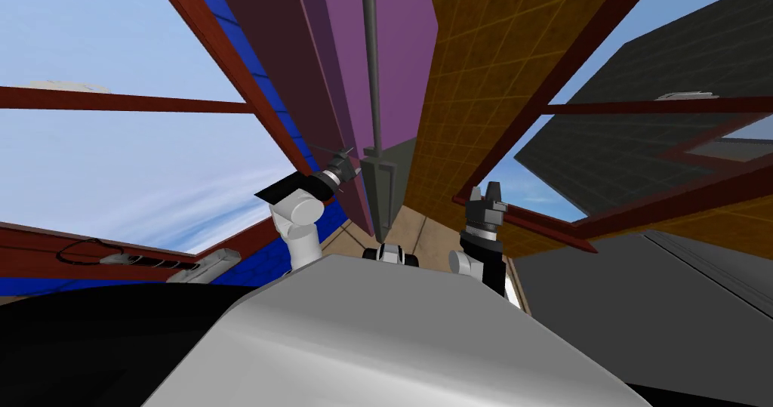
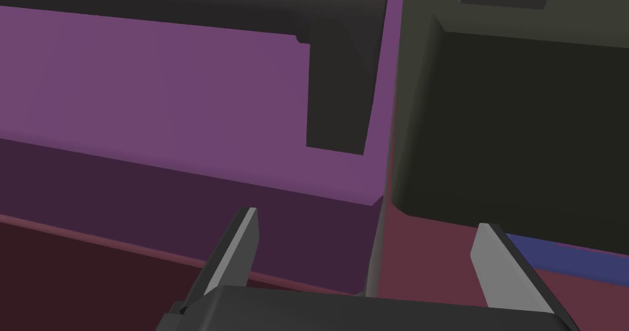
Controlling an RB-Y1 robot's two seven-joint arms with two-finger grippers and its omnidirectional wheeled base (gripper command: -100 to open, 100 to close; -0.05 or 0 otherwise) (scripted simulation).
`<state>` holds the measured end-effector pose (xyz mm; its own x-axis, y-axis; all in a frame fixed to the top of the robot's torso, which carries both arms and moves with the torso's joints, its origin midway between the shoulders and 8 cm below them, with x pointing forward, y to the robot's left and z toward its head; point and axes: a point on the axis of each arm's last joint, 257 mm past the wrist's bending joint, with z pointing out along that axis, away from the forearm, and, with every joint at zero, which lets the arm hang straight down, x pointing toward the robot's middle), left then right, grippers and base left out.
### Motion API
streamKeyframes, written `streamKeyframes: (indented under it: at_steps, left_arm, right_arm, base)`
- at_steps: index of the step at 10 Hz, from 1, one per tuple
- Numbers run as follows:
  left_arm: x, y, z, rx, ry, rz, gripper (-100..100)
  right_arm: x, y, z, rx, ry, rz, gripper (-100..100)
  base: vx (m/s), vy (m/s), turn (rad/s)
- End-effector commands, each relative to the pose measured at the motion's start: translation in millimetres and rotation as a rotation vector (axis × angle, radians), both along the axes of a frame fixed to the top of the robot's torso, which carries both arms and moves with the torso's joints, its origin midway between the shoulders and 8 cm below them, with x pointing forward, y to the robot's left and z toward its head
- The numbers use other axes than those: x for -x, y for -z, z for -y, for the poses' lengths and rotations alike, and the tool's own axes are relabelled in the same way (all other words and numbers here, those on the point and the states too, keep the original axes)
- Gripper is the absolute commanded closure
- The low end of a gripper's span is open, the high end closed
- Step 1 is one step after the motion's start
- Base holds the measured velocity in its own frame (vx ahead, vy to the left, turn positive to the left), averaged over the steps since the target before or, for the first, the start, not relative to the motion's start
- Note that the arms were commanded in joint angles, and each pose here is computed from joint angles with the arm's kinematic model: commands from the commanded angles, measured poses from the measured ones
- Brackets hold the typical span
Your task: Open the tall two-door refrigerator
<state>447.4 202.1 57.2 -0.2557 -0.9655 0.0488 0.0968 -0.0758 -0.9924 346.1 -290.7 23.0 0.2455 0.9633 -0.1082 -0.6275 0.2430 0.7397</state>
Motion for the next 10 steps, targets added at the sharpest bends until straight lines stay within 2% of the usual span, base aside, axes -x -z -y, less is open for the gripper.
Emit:
streamKeyframes:
  at_steps: [1, 2, 5, 6, 7, 8, 10]
  left_arm:
    - [1.9, -5.6, 27.5, 0.007, 0.06, 0.015, -100]
    - [3.7, -12.3, 37.4, 0.013, 0.084, 0.028, -100]
    - [10.3, -12.1, 71.4, 0.014, 0.163, 0.026, -100]
    - [13.3, -16.8, 81.2, 0.016, 0.187, 0.037, -100]
    - [16.2, -13.2, 92.9, 0.018, 0.215, 0.027, -100]
    - [16.2, -13.2, 92.9, 0.018, 0.215, 0.027, -100]
    - [23.2, -12.9, 113.7, 0.02, 0.266, 0.025, -100]
  right_arm:
    - [0.0, 0.0, 0, 0.0, 0.0, 0.0, 0]
    - [0.0, 0.0, 0, 0.0, 0.0, 0.0, 0]
    - [0.0, 0.0, 0, 0.0, 0.0, 0.0, 0]
    - [0.0, 0.0, 0, 0.0, 0.0, 0.0, 0]
    - [0.0, 0.0, 0, 0.0, 0.0, 0.0, 0]
    - [0.0, 0.0, 0, 0.0, 0.0, 0.0, 0]
    - [0.0, 0.0, 0, 0.0, 0.0, 0.0, 0]
  base:
    - [0.084, 0.018, 0.191]
    - [0.083, 0.015, 0.318]
    - [0.07, 0.009, 0.241]
    - [0.085, -0.001, 0.355]
    - [0.073, -0.012, 0.202]
    - [0.018, 0.007, -0.009]
    - [0.044, 0.0, 0.244]
